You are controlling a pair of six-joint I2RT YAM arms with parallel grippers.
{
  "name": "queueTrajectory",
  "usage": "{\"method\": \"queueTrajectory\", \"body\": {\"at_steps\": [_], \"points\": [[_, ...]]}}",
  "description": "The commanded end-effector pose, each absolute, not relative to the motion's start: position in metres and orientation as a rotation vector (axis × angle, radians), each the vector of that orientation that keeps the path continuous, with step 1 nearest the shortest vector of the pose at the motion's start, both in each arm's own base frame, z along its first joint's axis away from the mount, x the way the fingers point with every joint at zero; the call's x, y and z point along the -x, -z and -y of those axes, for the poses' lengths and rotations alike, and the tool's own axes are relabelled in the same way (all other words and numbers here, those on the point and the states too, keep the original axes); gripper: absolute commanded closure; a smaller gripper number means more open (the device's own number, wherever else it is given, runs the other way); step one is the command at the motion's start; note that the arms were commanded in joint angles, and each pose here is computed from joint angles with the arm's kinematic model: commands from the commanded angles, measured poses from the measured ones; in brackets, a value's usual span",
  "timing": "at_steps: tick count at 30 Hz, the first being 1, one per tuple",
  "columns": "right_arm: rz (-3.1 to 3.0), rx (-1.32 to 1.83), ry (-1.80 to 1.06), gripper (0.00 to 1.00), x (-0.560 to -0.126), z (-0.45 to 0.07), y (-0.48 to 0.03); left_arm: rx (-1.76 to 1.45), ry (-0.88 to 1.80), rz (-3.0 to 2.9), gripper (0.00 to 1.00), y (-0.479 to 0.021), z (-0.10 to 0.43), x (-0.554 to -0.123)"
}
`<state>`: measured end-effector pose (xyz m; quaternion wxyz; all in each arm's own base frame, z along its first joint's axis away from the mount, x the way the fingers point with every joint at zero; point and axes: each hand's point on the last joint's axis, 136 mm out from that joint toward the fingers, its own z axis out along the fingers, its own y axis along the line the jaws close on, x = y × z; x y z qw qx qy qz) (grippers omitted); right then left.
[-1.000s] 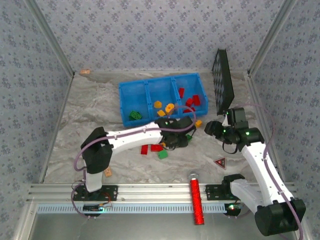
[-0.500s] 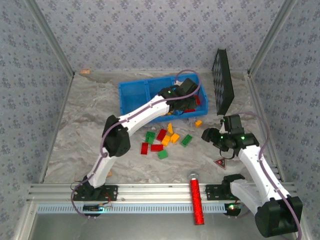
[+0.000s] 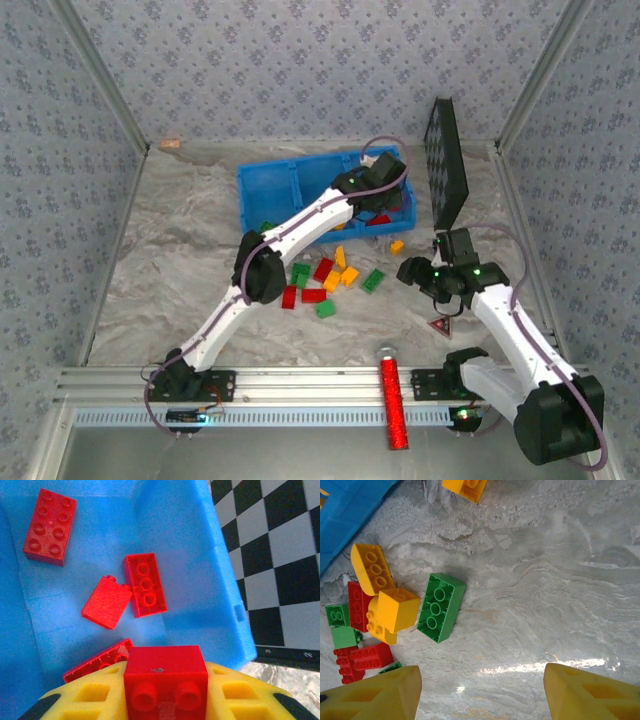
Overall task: Sort the legos into containers by color
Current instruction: Place the lego in the container, then pick up the lego from the center of the table.
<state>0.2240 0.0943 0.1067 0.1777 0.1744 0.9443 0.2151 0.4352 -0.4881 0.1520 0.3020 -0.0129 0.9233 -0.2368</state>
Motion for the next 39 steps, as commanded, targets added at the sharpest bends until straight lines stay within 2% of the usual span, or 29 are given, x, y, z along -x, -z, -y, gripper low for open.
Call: {"method": "queueTrajectory", "body": {"at_steps": [1,8,19,28,39], "points": [[-2.657,-0.503,-0.581,0.33,-0.230,-0.095,-0.113,0.066,0.656,-2.401,0.71,-0.154,0.492,-0.453],[-2.655,-0.495,-0.554,0.33,-0.232,-0.095,-0.117,0.096,0.674,-2.433,0.58,-0.131,0.494,-0.458],[-2.674,-0.480,-0.549,0.33,-0.240,-0.114,-0.106,0.082,0.697,-2.449,0.47,-0.133,0.494,-0.457],[-2.720,-0.468,-0.511,0.34,-0.256,-0.144,-0.087,-0.042,0.754,-2.313,0.46,-0.212,0.491,-0.454],[-2.831,-0.468,-0.360,0.33,-0.263,-0.167,-0.053,-0.236,0.752,-2.169,0.42,-0.320,0.462,-0.424]]}}
